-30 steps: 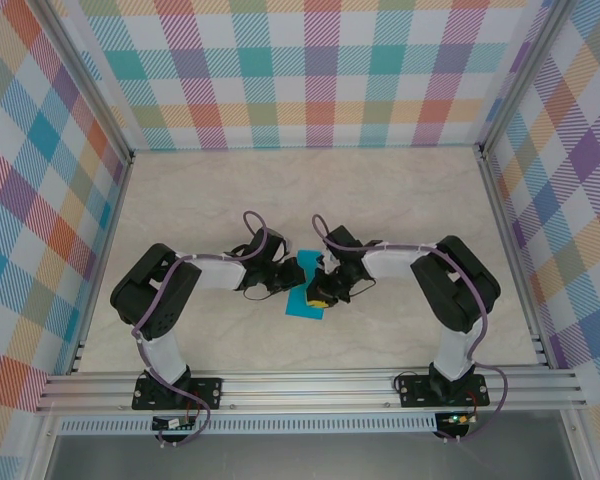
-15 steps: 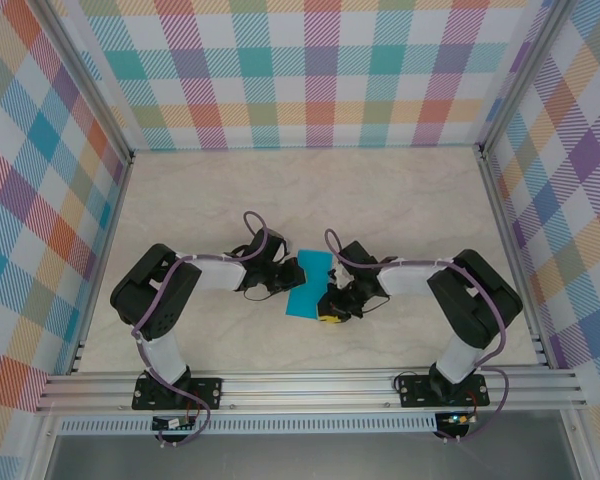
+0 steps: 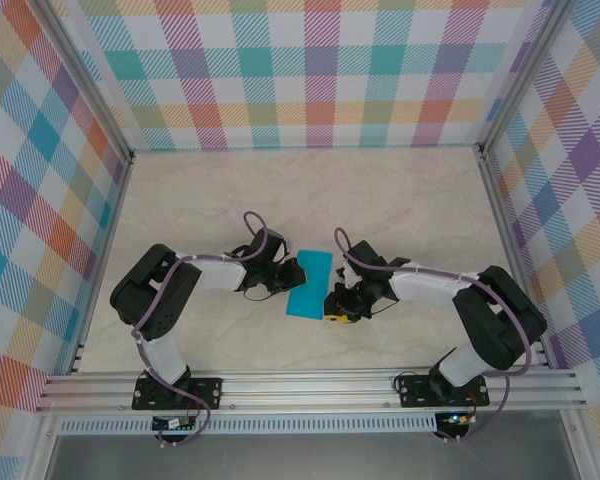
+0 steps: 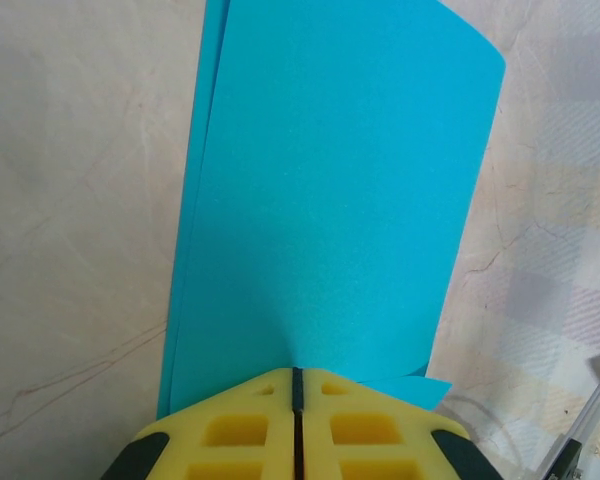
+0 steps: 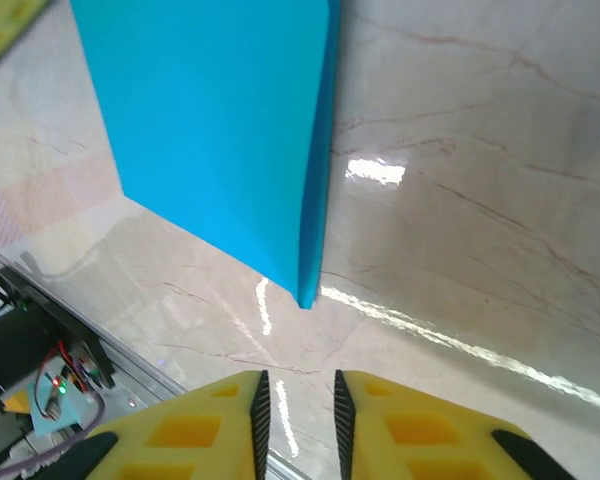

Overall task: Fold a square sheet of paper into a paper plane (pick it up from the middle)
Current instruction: Fold the triangle a second time at the center of the table.

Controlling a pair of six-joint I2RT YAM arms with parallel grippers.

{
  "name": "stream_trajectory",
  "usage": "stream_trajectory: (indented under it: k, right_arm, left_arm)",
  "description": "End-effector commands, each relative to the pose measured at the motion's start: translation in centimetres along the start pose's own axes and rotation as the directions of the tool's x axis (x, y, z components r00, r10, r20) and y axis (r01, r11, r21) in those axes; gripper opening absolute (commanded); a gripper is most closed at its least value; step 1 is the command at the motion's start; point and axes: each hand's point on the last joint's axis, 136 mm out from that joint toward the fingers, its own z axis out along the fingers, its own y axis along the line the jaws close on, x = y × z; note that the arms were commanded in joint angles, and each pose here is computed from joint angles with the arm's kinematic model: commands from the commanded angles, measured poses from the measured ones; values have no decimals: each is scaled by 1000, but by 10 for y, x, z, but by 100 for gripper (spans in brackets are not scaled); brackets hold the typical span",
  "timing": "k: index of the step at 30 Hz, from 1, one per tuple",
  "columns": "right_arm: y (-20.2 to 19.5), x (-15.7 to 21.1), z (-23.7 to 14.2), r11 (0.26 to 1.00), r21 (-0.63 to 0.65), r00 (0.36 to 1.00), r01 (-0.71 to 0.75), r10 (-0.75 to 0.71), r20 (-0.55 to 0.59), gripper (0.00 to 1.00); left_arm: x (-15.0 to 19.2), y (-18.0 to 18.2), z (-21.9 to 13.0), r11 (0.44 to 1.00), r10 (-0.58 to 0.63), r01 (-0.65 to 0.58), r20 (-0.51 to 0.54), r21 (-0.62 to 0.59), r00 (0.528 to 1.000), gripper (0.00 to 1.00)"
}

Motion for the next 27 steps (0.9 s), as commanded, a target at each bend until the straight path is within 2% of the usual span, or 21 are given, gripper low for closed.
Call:
stream_trajectory:
  k: [1,9,17,27]
  right_arm:
    - [-4,-5,-4,999,37,999,-32,31,36,29]
    - [-1,-22,-9,997,47,991,-57,51,124,35]
    - [6,-34,-16,997,40,984,-61,54,169,39]
    - [10,-43,-22,996,28,978,-84,77,193,42]
  left_arm:
    - [13,12,-1,998,1,-2,-30,-62,1000,11]
    - [-6,-23,-17,999,40,-40,18,-10,999,19]
    - [-14,-30,-26,998,59,-58,57,-19,997,26]
    - [-19,-31,-59,997,61,-54,161,-46,985,30]
